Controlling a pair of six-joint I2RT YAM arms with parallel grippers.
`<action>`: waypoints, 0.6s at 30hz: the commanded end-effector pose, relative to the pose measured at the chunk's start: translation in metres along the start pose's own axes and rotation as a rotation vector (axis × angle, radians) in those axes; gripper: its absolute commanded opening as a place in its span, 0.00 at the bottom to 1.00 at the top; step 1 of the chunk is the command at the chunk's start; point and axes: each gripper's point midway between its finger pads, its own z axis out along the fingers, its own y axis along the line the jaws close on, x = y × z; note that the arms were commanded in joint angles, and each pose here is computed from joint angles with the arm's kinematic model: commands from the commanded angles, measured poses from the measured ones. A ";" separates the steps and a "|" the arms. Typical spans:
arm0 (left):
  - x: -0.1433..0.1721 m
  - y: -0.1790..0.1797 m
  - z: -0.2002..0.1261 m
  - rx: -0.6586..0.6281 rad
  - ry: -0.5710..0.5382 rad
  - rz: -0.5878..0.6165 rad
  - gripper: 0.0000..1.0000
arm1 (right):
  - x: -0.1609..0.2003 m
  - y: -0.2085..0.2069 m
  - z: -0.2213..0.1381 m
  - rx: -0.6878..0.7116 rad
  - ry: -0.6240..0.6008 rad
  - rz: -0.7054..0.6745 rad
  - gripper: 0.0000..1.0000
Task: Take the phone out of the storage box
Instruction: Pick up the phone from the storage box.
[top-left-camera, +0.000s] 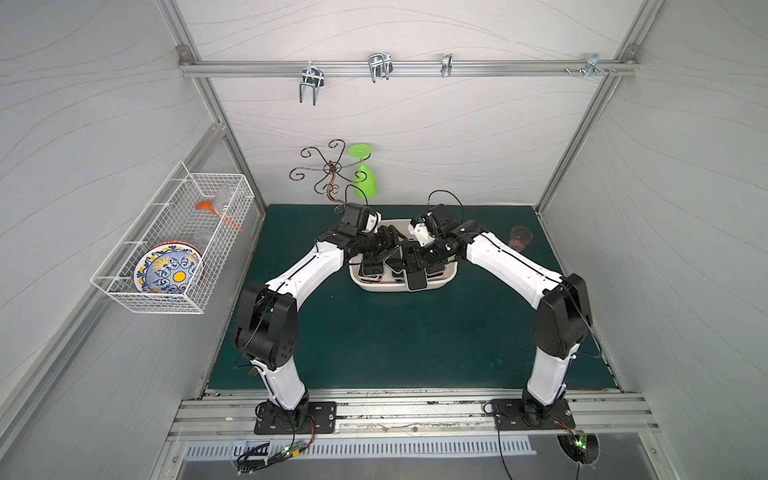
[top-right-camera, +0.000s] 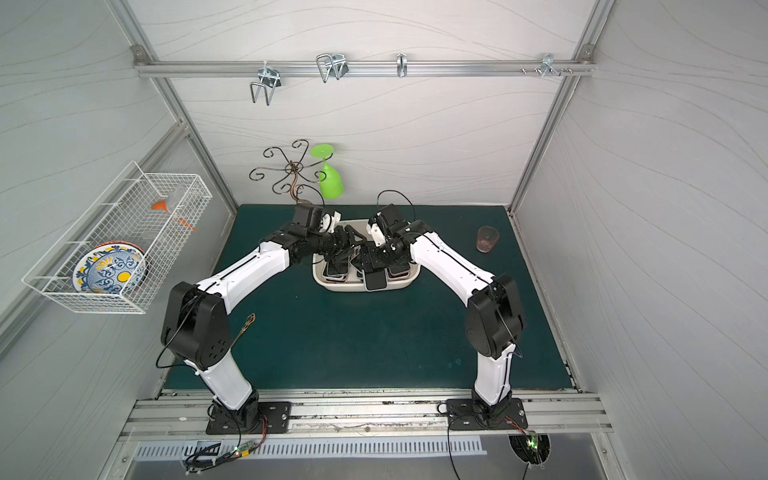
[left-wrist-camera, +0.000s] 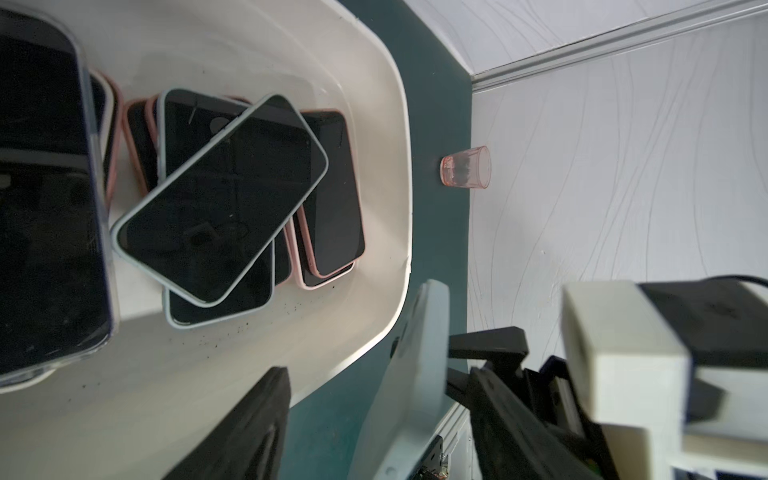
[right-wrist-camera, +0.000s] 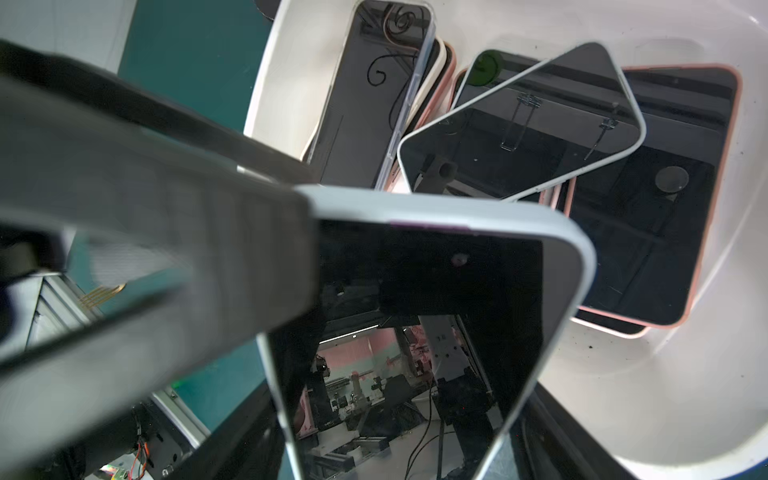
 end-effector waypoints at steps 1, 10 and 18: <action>-0.008 -0.011 -0.001 0.007 -0.024 0.040 0.67 | -0.010 0.019 -0.029 -0.055 -0.059 -0.036 0.02; 0.005 -0.017 0.005 0.035 0.020 0.060 0.42 | -0.009 0.024 -0.021 -0.084 -0.019 -0.026 0.03; 0.017 -0.017 0.004 0.063 0.054 0.055 0.22 | -0.012 0.025 -0.014 -0.112 0.003 -0.003 0.03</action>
